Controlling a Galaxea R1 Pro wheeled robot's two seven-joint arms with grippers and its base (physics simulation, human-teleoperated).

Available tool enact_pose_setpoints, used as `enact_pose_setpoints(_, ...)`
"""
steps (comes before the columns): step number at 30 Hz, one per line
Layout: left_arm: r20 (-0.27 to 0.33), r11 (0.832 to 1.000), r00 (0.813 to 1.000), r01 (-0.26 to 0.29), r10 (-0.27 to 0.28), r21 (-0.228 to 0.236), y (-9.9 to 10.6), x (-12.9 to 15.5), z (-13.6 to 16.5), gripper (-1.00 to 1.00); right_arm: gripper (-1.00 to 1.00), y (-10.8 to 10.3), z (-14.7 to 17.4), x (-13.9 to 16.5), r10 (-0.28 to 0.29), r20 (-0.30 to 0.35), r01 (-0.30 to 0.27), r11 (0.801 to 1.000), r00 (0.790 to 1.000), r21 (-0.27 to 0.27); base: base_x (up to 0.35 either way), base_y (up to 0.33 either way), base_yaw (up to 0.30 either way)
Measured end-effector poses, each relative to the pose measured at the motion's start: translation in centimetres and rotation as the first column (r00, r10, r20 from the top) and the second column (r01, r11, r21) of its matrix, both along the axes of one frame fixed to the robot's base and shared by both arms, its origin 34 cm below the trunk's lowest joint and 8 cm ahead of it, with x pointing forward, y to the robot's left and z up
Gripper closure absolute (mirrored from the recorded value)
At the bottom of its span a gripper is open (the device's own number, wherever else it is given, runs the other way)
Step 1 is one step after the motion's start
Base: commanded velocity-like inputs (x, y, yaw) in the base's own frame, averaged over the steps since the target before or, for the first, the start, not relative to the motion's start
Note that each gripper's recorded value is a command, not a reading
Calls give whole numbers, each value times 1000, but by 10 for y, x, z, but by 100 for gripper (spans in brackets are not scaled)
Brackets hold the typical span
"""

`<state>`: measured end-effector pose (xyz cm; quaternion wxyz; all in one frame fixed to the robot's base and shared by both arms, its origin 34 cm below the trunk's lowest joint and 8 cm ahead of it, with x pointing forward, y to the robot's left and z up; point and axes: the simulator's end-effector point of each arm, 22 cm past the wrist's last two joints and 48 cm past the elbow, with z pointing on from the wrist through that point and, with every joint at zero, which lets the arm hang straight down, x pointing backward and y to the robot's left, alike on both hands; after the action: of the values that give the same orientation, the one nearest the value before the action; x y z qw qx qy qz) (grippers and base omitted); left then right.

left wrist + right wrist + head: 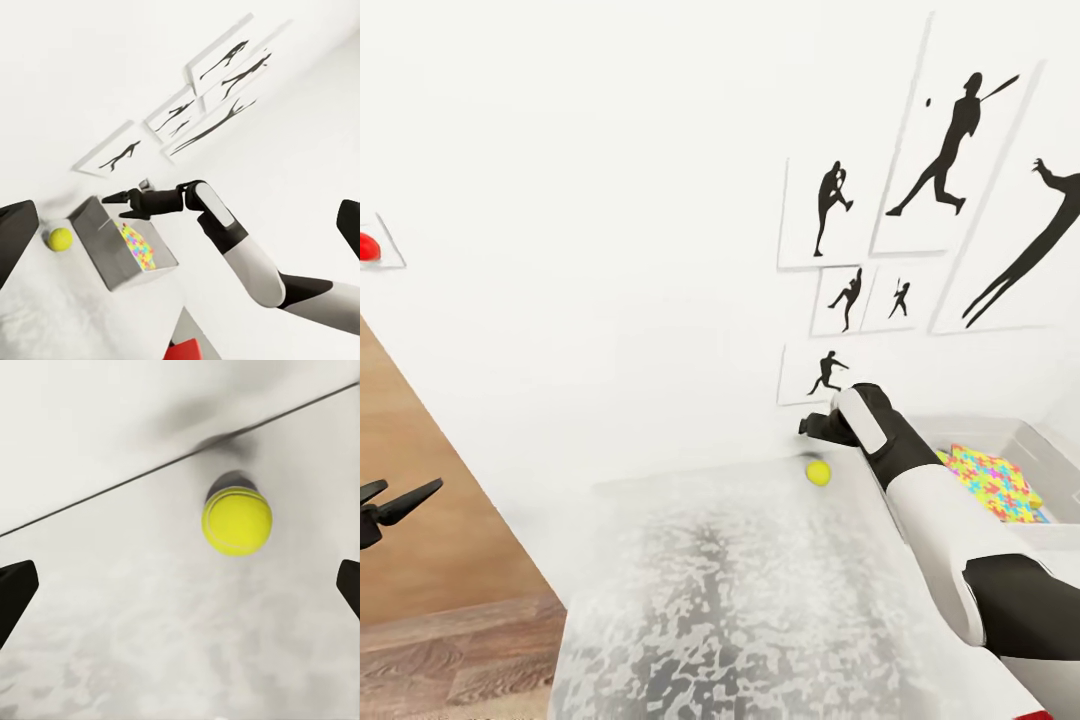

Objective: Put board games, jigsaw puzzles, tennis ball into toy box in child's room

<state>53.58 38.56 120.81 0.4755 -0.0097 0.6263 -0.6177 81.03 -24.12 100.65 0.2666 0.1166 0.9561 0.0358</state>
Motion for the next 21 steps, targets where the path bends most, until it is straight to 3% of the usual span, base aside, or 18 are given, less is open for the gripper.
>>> enact_pose_setpoints(6,-10,1000,1000,-1,1,1,0,2,-4,-100,-100,-3,-4,5,-17,19,17,1000,1000,-9,0,0,0)
enact_pose_setpoints(14,-24,1000,1000,-2,2,1,0,5,-11,-100,-100,-27,-7,15,-18,61,27,987,998,-157,0,0,0)
enact_pose_setpoints(21,-39,1000,999,-4,4,10,0,8,-18,-100,-100,-31,-14,16,-18,60,28,982,998,-184,0,0,0)
